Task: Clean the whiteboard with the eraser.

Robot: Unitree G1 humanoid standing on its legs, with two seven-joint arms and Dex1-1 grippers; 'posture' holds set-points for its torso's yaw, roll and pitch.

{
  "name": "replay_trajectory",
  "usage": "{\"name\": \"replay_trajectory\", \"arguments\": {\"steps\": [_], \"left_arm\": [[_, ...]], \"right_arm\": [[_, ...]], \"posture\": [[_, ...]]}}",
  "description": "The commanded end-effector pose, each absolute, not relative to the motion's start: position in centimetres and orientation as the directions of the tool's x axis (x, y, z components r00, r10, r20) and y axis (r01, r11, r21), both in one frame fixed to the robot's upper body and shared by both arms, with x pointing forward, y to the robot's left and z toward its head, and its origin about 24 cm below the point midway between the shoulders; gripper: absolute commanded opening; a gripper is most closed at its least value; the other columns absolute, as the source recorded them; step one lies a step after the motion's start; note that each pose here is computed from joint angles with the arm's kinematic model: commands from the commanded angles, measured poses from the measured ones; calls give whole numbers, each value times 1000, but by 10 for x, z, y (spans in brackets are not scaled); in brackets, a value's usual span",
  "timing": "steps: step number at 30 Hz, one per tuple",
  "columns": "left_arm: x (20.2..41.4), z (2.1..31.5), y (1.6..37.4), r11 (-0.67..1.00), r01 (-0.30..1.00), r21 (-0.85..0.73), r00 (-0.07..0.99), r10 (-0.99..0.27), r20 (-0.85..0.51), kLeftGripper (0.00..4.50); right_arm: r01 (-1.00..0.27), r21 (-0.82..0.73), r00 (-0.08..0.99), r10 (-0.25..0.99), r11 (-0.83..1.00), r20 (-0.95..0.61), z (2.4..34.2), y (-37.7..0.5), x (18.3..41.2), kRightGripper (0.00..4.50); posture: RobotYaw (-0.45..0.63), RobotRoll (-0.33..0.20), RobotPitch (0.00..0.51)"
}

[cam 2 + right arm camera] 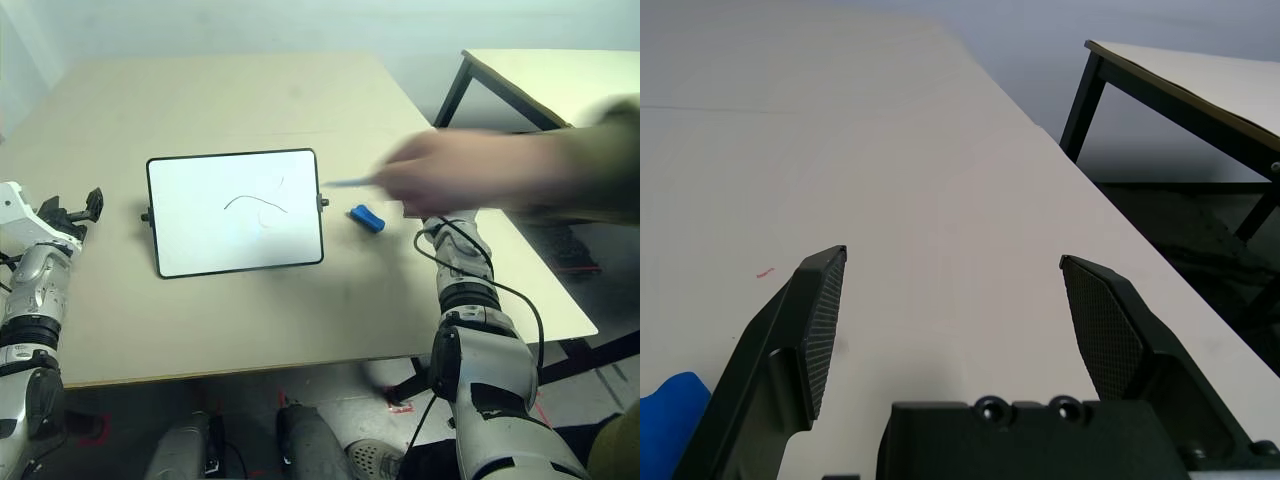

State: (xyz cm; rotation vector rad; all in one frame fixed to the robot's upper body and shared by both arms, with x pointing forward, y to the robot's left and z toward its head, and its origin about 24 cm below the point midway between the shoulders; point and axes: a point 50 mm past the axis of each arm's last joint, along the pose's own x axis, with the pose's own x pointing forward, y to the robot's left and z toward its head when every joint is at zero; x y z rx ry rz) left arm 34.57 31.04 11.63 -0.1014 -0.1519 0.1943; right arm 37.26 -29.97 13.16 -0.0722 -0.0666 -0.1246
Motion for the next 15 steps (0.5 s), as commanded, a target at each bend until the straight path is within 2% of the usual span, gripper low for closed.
{"name": "replay_trajectory", "arguments": {"steps": [1,4,7,10,13,15], "left_arm": [[344,110,313,976,-195,-100,972,206,115,4500],[344,113,309,982,-166,-91,975,177,132,4500],[346,130,309,989,-125,-75,975,136,176,4500],[349,149,307,997,-48,-62,977,59,205,4500],[353,163,297,996,78,-36,978,-69,198,4500],[353,169,290,990,143,-18,971,-136,197,4500]], "right_arm": [[137,-66,988,-132,988,76,136,-302,374,4463],[113,-59,992,-109,992,64,140,-302,375,4463],[29,-85,999,-28,996,16,143,-299,378,4463],[-90,-104,991,79,990,-112,140,-294,379,4463],[-260,-137,938,216,956,-272,135,-285,377,4463],[-326,-129,900,265,937,-347,133,-279,376,4463]], "posture": [[-121,0,63],[-129,0,64],[-129,0,65],[-128,0,63],[-136,0,59],[-137,0,59]]}}
